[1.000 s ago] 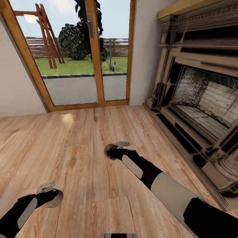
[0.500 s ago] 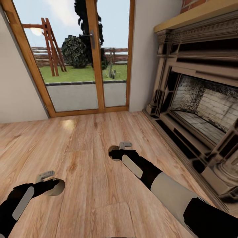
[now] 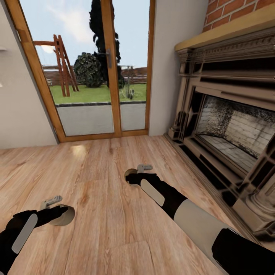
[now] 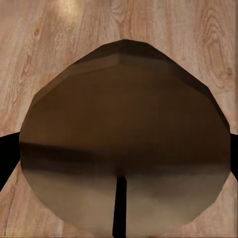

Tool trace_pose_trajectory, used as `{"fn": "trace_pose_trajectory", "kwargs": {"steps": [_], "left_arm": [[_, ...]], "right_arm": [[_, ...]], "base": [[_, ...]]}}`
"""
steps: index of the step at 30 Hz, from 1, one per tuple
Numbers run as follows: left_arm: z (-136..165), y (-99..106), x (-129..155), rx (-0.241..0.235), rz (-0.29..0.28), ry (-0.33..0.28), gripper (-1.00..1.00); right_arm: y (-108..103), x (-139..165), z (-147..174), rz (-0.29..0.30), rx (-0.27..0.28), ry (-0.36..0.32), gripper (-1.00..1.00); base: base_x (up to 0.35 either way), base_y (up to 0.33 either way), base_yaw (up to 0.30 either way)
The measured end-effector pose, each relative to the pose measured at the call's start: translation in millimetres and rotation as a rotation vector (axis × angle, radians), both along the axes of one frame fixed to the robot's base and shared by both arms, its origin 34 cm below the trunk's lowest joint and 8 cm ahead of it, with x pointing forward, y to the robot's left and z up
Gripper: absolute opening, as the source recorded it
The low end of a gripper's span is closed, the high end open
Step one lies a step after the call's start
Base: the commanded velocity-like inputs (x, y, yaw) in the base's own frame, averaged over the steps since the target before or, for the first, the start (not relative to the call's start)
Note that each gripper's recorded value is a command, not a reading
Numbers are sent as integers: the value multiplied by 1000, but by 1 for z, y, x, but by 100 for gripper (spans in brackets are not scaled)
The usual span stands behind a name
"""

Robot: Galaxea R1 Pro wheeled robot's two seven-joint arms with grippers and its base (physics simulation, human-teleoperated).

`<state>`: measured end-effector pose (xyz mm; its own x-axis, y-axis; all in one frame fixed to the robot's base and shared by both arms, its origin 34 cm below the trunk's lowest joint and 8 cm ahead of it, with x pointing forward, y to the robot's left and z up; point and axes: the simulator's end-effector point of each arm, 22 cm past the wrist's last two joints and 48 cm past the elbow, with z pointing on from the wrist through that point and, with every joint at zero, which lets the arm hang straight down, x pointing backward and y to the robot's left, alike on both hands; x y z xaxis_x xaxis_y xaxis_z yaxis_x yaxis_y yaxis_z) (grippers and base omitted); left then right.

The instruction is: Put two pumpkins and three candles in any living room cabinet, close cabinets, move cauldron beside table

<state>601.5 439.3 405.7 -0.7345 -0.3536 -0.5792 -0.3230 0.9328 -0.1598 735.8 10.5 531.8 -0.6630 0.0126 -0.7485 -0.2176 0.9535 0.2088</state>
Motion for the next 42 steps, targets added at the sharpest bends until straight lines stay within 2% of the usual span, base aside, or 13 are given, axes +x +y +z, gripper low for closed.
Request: {"fn": "trace_pose_trajectory", "kwargs": {"steps": [6, 9, 10, 11, 14, 22, 30, 35, 42], "left_arm": [[31, -7, 1, 10, -26, -36, -100], [41, -5, -3, 5, -23, -25, -100], [44, -4, -5, 1, -19, -18, -100], [47, -2, -6, -2, -14, -12, -100], [53, -3, -6, -9, -12, -6, -100], [65, -12, -3, -2, -32, 9, -100], [66, -34, -2, 19, -104, 37, -100], [66, -37, -1, 19, -112, 36, -100], [68, -39, 0, 20, -115, 31, -100]], "right_arm": [[-2, -17, -8, 60, -77, 110, -100], [-5, -20, -7, 76, -109, 136, -100], [-9, -20, -6, 69, -126, 139, -100], [-19, -17, -6, 44, -166, 140, -100], [-42, -12, -2, -28, -231, 143, -100], [-48, -6, 16, -59, -245, 143, -100], [-46, -3, 26, -60, -237, 137, -100], [-44, -3, 26, -52, -227, 139, -100], [-35, -5, 26, -27, -200, 142, -100]], "base": [[0, 0, 0], [0, 0, 0], [0, 0, 0], [0, 0, 0], [0, 0, 0], [0, 0, 0], [0, 0, 0], [-38, 2, 0], [-238, 102, -18]]}}
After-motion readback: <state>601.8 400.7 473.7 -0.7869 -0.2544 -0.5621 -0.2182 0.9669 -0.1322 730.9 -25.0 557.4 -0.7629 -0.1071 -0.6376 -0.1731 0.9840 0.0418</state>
